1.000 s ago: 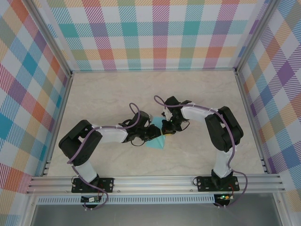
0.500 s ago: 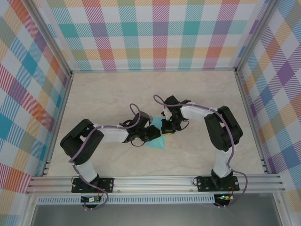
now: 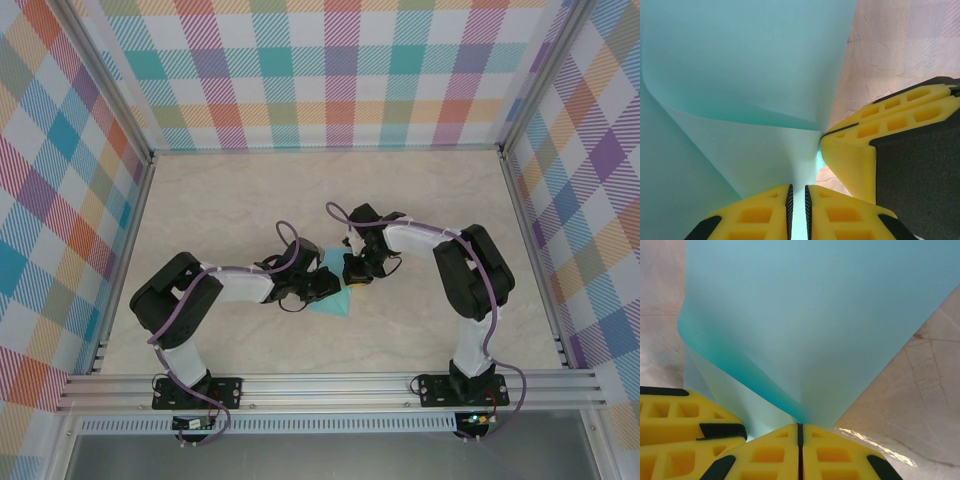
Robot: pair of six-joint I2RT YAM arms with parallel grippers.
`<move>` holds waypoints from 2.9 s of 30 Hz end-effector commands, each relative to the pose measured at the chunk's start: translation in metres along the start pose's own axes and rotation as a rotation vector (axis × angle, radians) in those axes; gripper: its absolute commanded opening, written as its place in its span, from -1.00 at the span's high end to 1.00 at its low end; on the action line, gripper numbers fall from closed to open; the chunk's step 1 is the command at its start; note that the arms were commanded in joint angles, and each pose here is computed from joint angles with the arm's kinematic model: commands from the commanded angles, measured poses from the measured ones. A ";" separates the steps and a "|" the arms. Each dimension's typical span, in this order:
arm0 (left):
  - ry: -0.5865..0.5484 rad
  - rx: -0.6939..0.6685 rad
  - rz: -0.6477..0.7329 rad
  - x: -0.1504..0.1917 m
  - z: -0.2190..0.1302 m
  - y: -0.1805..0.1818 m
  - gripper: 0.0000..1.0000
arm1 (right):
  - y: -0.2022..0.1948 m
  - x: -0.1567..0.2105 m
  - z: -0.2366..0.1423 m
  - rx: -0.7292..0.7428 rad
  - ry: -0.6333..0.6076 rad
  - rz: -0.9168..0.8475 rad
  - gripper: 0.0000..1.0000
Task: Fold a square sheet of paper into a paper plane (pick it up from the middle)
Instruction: Fold the triangle a second time at the center of the table.
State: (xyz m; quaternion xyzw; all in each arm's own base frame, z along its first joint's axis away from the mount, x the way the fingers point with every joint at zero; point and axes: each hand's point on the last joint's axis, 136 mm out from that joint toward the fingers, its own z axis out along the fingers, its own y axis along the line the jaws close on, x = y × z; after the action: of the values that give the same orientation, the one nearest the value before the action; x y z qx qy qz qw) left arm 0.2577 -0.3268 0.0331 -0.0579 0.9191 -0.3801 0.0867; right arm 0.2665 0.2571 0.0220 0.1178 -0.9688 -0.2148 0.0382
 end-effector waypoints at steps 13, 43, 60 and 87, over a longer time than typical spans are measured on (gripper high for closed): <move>0.000 -0.062 0.001 0.005 0.003 0.012 0.68 | 0.001 -0.005 0.002 -0.005 0.007 -0.017 0.84; -0.008 0.007 0.005 0.001 0.004 -0.003 0.69 | 0.003 -0.003 0.002 -0.018 0.015 -0.032 0.86; -0.007 -0.086 -0.015 0.008 0.002 0.023 0.69 | 0.004 -0.007 0.004 -0.017 0.016 -0.038 0.85; 0.021 -0.171 -0.040 0.016 0.007 0.044 0.74 | 0.004 -0.009 -0.048 0.052 -0.173 -0.015 0.57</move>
State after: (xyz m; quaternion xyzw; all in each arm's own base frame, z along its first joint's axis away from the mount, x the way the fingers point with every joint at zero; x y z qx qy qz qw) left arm 0.2586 -0.3146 0.0196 -0.0752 0.9304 -0.3467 0.0922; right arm 0.2917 0.2379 0.0620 0.1133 -0.9773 -0.1681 -0.0607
